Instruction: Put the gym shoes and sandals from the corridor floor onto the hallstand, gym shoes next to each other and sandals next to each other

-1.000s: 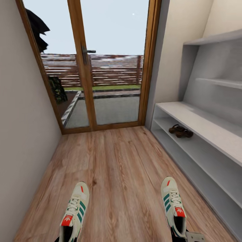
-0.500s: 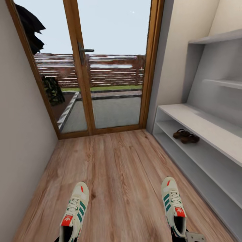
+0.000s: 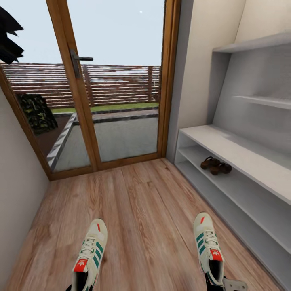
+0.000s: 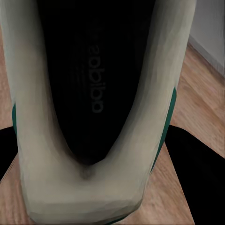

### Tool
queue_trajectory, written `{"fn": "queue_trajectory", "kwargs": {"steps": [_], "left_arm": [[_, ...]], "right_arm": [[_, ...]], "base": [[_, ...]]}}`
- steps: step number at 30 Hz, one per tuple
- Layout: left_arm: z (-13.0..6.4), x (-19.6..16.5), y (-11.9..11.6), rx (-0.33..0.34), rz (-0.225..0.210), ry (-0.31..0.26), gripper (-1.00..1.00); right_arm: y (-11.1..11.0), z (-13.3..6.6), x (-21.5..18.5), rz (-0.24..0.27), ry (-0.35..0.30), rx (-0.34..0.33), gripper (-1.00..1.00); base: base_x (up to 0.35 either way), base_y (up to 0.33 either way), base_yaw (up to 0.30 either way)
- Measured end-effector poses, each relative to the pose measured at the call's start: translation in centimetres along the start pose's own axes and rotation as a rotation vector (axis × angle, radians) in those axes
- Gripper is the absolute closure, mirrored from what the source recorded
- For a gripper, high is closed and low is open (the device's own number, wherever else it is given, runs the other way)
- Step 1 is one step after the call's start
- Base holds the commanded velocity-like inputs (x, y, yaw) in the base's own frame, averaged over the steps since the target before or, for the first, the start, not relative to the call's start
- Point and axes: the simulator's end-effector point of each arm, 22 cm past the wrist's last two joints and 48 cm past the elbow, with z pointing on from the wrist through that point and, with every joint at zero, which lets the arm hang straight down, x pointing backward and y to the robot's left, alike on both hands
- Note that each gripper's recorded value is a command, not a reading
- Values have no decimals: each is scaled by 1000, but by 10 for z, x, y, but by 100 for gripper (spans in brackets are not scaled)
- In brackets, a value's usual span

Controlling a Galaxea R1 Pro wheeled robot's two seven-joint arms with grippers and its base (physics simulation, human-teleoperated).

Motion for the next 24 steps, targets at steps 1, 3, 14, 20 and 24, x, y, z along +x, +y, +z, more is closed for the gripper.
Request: {"fn": "queue_trajectory", "kwargs": {"steps": [1,3,14,20,24], "left_arm": [[0,0,0,0,0,0,100],[0,0,0,0,0,0,100],[0,0,-1,0,-1,0,100],[0,0,-1,1,-1,0,100],[0,0,-1,1,-1,0,100]], "right_arm": [[0,0,0,0,0,0,100],[0,0,0,0,0,0,100],[0,0,0,0,-1,0,100],[-1,0,0,0,0,1,100],[-1,0,0,-1,0,1,100]], "base": [[295,219,-263],[295,220,-263],[308,159,-263],[308,146,-263],[262,223,-263]]}}
